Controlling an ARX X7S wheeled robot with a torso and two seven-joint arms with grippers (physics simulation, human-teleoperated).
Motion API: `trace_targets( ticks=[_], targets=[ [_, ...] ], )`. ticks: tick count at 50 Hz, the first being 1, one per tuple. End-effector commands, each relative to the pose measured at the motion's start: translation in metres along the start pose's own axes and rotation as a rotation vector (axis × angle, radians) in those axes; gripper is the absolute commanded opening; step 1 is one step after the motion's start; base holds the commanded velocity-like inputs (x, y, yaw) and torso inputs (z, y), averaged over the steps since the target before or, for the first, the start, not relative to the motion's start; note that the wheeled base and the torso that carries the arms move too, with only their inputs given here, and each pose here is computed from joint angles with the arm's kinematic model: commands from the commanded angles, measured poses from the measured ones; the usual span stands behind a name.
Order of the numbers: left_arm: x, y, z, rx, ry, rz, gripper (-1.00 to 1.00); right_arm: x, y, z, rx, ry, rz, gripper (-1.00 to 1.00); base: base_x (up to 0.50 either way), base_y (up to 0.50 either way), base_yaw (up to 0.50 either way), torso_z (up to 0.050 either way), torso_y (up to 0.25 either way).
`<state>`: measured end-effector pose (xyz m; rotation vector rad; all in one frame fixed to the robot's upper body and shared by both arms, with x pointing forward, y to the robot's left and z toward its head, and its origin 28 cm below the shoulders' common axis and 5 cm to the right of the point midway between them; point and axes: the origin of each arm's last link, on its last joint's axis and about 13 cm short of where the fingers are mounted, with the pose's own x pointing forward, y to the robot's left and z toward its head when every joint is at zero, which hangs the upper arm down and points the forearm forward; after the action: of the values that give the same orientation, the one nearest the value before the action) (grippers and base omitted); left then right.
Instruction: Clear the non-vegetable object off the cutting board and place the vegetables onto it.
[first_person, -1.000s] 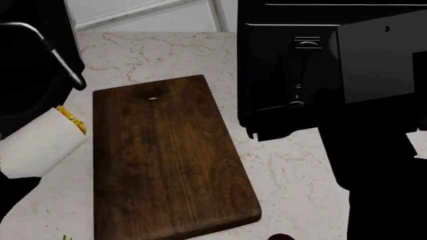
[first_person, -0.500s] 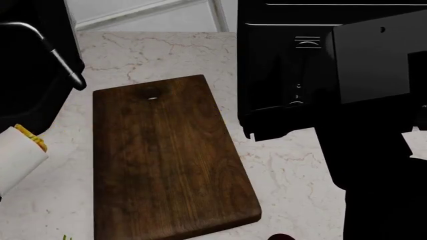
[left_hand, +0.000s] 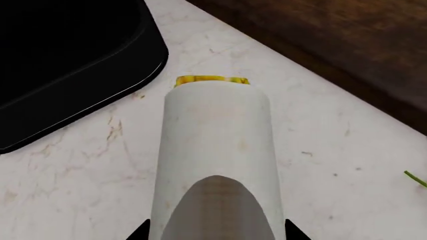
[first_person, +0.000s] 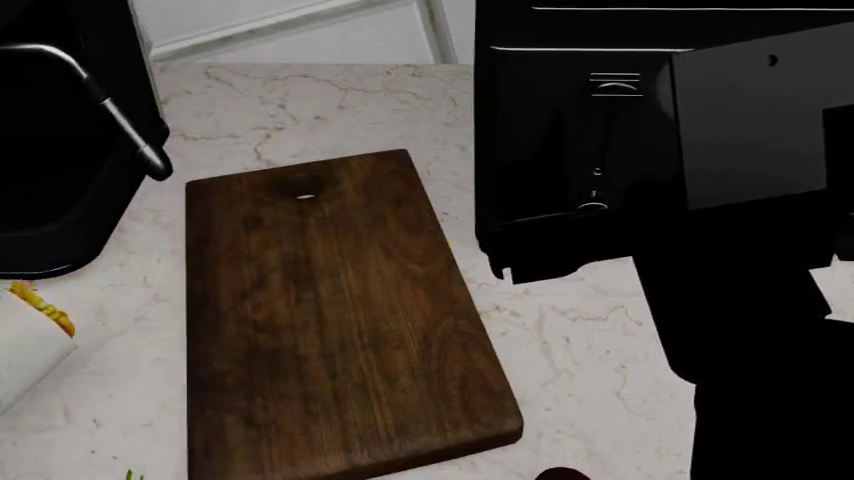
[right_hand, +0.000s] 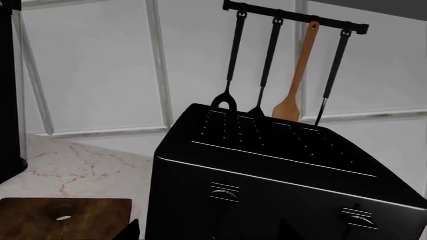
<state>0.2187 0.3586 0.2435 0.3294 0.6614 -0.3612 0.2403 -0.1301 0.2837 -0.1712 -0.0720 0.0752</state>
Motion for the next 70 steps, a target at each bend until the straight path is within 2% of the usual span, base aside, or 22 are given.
trace_targets(
  ticks=[1,3,4,10,18,24,27,29,38,42,44,52,53,56,58,61,62,65,66,67,68,70],
  targets=[
    [0.002,-0.001,-0.011,-0.027,-0.010,0.012,-1.00,-0.001,0.000,-0.001,0.002,0.001,-0.002,1.00,0.00,0.00,0.00,0.000,0.000],
    [0.001,-0.001,-0.012,-0.027,-0.006,0.015,-1.00,-0.001,0.000,0.000,0.001,0.001,-0.002,1.00,0.00,0.00,0.00,0.000,0.000],
    [0.000,0.001,-0.012,-0.029,-0.005,0.024,1.00,-0.002,0.000,0.000,0.001,0.000,-0.002,1.00,0.00,0.00,0.00,0.000,0.000],
    [0.000,0.000,-0.010,-0.026,-0.008,0.039,1.00,-0.001,-0.001,-0.002,0.005,0.001,-0.003,1.00,0.00,0.00,0.00,0.000,0.000],
    [-0.013,0.001,0.006,-0.008,-0.060,0.037,1.00,0.000,-0.001,-0.001,0.003,-0.003,-0.003,1.00,0.00,0.00,0.00,0.000,0.000],
    [-0.026,-0.009,0.019,-0.047,-0.134,-0.017,1.00,0.000,0.001,0.003,0.000,-0.009,0.002,1.00,0.00,0.00,0.00,0.000,0.000],
    [-0.033,-0.014,0.021,-0.030,-0.136,-0.048,1.00,0.000,0.001,0.004,-0.003,-0.009,0.002,1.00,0.00,0.00,0.00,0.000,0.000],
    [-0.034,-0.018,0.028,-0.049,-0.154,-0.067,1.00,0.000,0.001,0.006,-0.005,-0.011,0.003,1.00,0.00,0.00,0.00,0.000,0.000],
    [-0.048,-0.024,0.040,-0.029,-0.196,-0.102,1.00,-0.001,0.000,0.006,-0.006,-0.008,0.006,1.00,0.00,0.00,0.00,0.000,0.000],
    [-0.046,-0.039,0.047,-0.008,-0.211,-0.138,1.00,-0.001,-0.001,0.005,-0.007,-0.004,0.002,1.00,0.00,0.00,0.00,0.000,0.000],
    [-0.052,-0.038,0.048,-0.010,-0.220,-0.148,1.00,-0.002,-0.001,0.004,-0.007,-0.002,0.003,1.00,0.00,0.00,0.00,0.000,0.000],
    [-0.057,-0.063,0.055,-0.033,-0.255,-0.182,1.00,-0.002,-0.002,0.000,-0.004,0.003,0.000,1.00,0.00,0.00,0.00,0.000,0.000],
    [-0.059,-0.066,0.055,-0.014,-0.267,-0.187,1.00,-0.002,-0.001,0.000,-0.002,0.004,0.001,1.00,0.00,0.00,0.00,0.000,0.000],
    [-0.058,-0.070,0.053,-0.032,-0.260,-0.184,1.00,-0.002,-0.001,-0.002,-0.002,0.008,0.002,1.00,0.00,0.00,0.00,0.000,0.000],
    [-0.055,-0.071,0.048,-0.082,-0.252,-0.143,1.00,-0.002,-0.001,-0.003,-0.002,0.008,0.001,1.00,0.00,0.00,0.00,0.000,0.000],
    [-0.054,-0.075,0.040,-0.116,-0.243,-0.124,1.00,0.000,-0.001,-0.003,0.001,0.008,0.001,1.00,0.00,0.00,0.00,0.000,0.000],
    [-0.054,-0.077,0.038,-0.158,-0.245,-0.115,1.00,0.000,0.000,-0.003,-0.001,0.008,0.004,1.00,0.00,0.00,0.00,0.000,0.000],
    [-0.050,-0.084,0.037,-0.187,-0.252,-0.099,1.00,0.001,-0.001,-0.002,-0.005,0.006,0.007,1.00,0.00,0.00,0.00,0.000,0.000],
    [-0.050,-0.084,0.036,-0.218,-0.248,-0.101,1.00,0.001,-0.001,-0.003,-0.005,0.008,0.006,1.00,0.00,0.00,0.00,0.000,0.000],
    [-0.048,-0.085,0.035,-0.210,-0.247,-0.092,1.00,0.001,-0.001,-0.003,-0.004,0.008,0.006,1.00,0.00,0.00,0.00,0.000,0.000],
    [-0.046,-0.085,0.033,-0.246,-0.235,-0.089,1.00,0.001,-0.001,-0.004,-0.004,0.009,0.006,1.00,0.00,0.00,0.00,0.000,0.000],
    [-0.044,-0.087,0.029,-0.254,-0.232,-0.079,1.00,0.001,-0.001,-0.003,-0.004,0.008,0.008,1.00,0.00,0.00,0.00,0.000,0.000]
  ],
)
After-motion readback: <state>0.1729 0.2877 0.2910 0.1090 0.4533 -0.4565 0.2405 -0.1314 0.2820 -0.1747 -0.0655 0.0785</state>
